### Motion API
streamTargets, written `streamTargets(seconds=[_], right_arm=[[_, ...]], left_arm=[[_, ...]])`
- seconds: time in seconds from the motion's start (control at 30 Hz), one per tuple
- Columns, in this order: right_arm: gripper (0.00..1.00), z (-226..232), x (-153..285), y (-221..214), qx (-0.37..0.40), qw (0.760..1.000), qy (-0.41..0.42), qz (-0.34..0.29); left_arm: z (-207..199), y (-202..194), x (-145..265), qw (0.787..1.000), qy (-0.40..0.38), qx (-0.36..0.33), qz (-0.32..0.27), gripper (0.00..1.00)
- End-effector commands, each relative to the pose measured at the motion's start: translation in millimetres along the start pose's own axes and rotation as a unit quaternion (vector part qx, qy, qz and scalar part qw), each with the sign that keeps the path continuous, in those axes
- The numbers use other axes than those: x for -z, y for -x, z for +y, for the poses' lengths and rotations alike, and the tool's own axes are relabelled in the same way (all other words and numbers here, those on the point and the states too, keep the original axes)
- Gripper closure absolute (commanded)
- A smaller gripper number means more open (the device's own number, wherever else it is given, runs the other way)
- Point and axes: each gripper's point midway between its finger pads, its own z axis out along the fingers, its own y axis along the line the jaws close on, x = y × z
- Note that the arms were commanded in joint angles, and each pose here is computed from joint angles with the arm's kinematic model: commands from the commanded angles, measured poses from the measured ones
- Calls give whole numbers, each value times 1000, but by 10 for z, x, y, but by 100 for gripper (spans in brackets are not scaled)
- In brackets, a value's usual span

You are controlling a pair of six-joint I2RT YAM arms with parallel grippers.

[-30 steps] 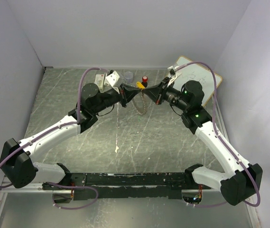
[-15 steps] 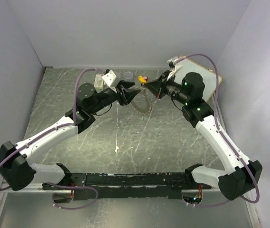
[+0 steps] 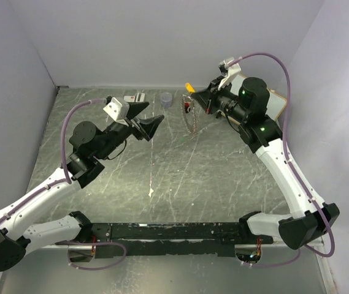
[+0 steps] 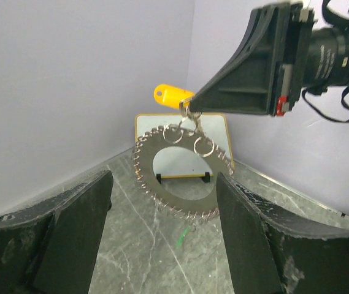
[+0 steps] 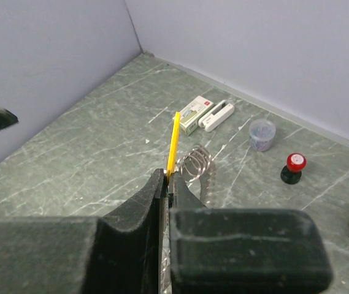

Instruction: Put the keys on the keyring

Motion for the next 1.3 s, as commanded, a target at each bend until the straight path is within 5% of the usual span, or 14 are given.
streamTargets(seconds=[0.0,0.33,0.5,1.27], right_arm=[[100,-4,39,312,32,999,-7,-31],[100,21,53,415,37,998,-4,-45],[100,29,44,436,31,998,-2,-51],[100,8,-56,426,-40,996,-7,-82]], left_arm=[[35,-148,24,1000,6,5,20,21],[-214,-285,-147,997,-68,29,31,20],[-377,-442,-285,992,-116,39,43,10],[-722,-717,-500,986,-157,35,35,7]])
